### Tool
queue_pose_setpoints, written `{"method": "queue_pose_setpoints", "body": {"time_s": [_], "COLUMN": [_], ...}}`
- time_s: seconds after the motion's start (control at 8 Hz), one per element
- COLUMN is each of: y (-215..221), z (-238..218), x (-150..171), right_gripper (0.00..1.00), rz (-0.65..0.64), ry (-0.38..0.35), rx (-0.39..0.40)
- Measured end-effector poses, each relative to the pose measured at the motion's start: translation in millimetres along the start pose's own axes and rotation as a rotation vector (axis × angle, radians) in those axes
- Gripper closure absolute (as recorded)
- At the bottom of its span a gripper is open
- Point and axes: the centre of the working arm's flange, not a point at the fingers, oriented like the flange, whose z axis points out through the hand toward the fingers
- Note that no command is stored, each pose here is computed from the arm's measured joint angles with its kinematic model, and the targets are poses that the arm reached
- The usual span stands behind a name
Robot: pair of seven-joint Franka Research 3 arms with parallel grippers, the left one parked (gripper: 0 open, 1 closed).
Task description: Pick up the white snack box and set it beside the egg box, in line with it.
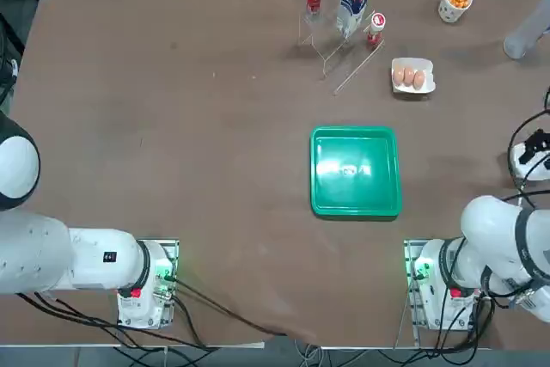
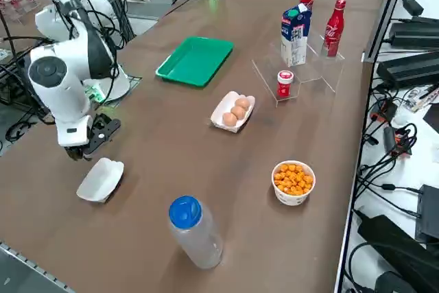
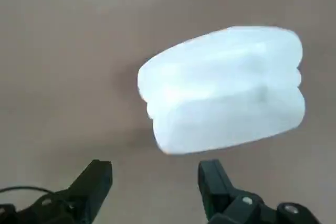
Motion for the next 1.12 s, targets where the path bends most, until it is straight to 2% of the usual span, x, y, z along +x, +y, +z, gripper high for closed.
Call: {"method": "queue_pose_setpoints", "body": {"time_s": [0.12,0.38,0.75,1.0,1.12], "y": [0.3,-1.8,-2.0,-1.5,-0.9], "z": [7.6,32.8,38.6,41.0,43.9], "x": [5.4,9.1,10.2,14.6,16.9], "right_gripper": [0.00,0.00,0.00,0.03,0.08], "rz": [-0.006,-0.012,0.025,0.028,0.028], "ry": [0.031,0.027,0.051,0.086,0.099], "rx": [-0.014,0.000,0.030,0.017,0.011]}}
